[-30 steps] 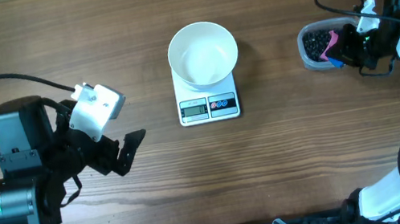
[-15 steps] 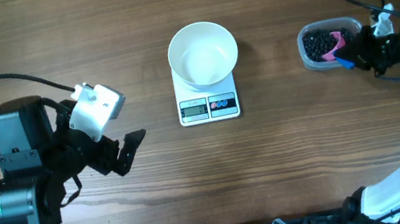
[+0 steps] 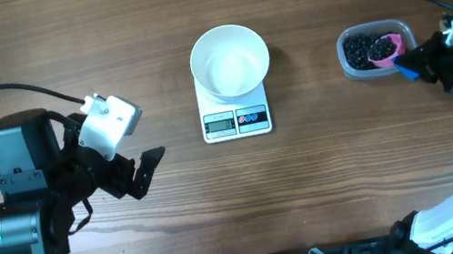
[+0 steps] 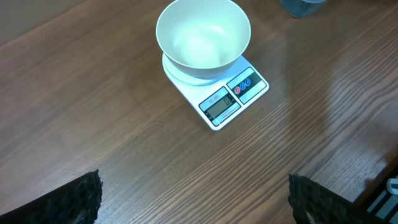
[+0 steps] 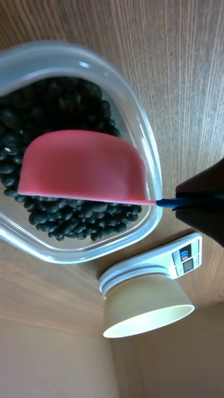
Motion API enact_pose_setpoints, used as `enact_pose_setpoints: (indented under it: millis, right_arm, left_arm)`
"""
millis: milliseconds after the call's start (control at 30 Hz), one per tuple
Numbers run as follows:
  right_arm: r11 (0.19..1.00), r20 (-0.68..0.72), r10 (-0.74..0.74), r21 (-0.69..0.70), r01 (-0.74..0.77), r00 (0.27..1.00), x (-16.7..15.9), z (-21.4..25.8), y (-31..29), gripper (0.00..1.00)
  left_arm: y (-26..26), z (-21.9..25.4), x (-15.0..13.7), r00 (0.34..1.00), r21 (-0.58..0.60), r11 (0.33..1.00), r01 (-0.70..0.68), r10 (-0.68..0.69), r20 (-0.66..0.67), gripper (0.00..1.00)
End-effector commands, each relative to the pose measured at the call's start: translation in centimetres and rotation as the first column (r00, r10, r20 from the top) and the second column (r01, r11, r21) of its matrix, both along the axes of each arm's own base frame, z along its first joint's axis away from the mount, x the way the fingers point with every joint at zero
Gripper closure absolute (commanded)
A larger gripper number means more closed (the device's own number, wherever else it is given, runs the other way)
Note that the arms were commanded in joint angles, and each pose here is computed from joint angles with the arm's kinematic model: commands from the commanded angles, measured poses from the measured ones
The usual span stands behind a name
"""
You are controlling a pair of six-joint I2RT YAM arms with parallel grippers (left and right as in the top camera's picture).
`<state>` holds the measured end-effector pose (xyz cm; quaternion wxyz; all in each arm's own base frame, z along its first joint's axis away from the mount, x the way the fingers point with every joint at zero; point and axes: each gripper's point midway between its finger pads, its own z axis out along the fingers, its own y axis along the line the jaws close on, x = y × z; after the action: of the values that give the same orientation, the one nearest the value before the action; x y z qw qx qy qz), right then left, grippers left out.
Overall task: Scoop item into bowl and weigh 150g on scale
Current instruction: 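Drag the scoop through the beans to fill it, right gripper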
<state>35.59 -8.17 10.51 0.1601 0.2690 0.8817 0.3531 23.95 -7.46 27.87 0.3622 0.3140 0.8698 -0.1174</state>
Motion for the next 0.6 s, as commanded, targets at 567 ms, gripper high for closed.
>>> enact_pose_setpoints:
  millis: [567]
  right_arm:
    - [0.986, 0.169, 0.010, 0.164, -0.039, 0.986, 0.2, 2.5, 0.0, 0.96]
  left_arm:
    - [-0.2, 0.8, 0.1, 0.999, -0.006, 1.000, 0.021, -0.020, 0.028, 0.00]
